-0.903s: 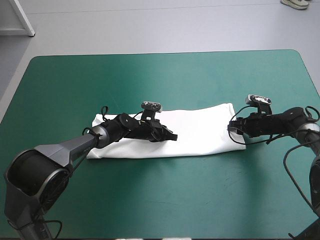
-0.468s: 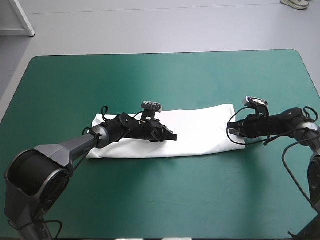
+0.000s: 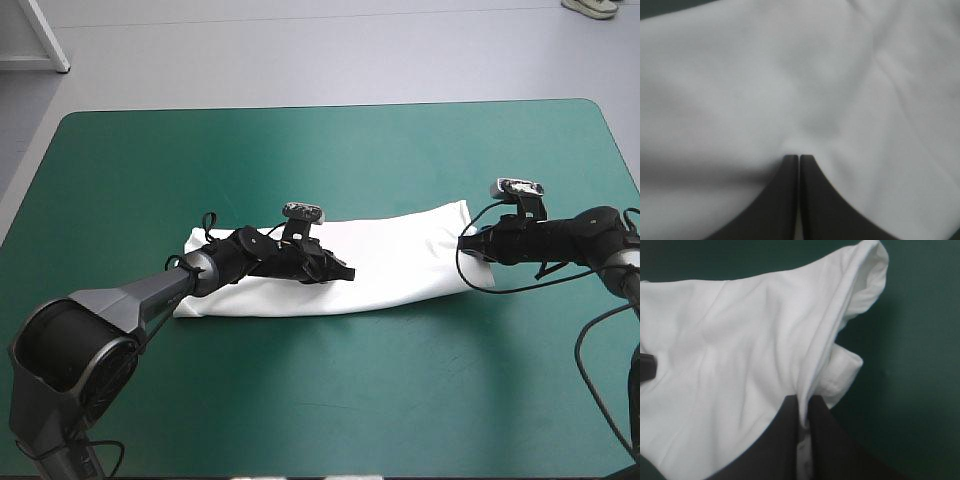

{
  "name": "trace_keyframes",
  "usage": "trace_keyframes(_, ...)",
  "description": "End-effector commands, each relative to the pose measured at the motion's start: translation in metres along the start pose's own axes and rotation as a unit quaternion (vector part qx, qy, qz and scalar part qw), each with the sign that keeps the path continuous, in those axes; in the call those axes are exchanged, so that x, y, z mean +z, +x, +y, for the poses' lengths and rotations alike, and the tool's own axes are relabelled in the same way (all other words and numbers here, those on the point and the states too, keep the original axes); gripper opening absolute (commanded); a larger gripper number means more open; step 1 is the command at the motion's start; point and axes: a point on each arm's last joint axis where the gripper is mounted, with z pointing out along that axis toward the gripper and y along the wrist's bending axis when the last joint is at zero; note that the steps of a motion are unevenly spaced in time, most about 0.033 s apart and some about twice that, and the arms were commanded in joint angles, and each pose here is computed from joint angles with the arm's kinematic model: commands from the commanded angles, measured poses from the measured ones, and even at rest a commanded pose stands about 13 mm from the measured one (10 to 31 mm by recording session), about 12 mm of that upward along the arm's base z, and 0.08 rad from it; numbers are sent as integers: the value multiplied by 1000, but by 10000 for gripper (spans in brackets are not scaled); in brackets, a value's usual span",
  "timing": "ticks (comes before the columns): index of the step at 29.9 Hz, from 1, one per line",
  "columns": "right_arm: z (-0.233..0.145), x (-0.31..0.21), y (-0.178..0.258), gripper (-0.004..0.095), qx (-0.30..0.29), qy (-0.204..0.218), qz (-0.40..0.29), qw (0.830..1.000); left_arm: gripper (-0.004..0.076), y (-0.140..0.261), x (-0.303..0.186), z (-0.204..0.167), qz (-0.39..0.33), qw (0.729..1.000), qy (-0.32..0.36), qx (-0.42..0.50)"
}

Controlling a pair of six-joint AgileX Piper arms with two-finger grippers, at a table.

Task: Fold the cloth

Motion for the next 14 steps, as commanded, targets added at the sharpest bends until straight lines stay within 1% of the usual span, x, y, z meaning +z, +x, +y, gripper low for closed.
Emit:
trace_keyframes(1, 15, -19, -13, -7, -14, -19, -37, 999, 19, -11, -10, -6, -27, 1000, 2, 4)
trace_keyframes(4, 26, -13, -13, -7, -29, -30, -29, 999, 19, -13, -10, -5, -35, 999, -5, 4)
trace_keyframes(6, 39, -9, -16, -7, -51, -39, -27, 998, 19, -13, -10, -4, -38, 999, -8, 4)
trace_keyframes(11, 77, -6, -37, -7, -92, -56, -49, 993, 19, -16, -15, -6, -47, 999, -10, 10)
trace_keyframes(14, 97, -6, -51, -7, -118, -60, -52, 990, 19, -31, -42, -12, -90, 994, -24, 49)
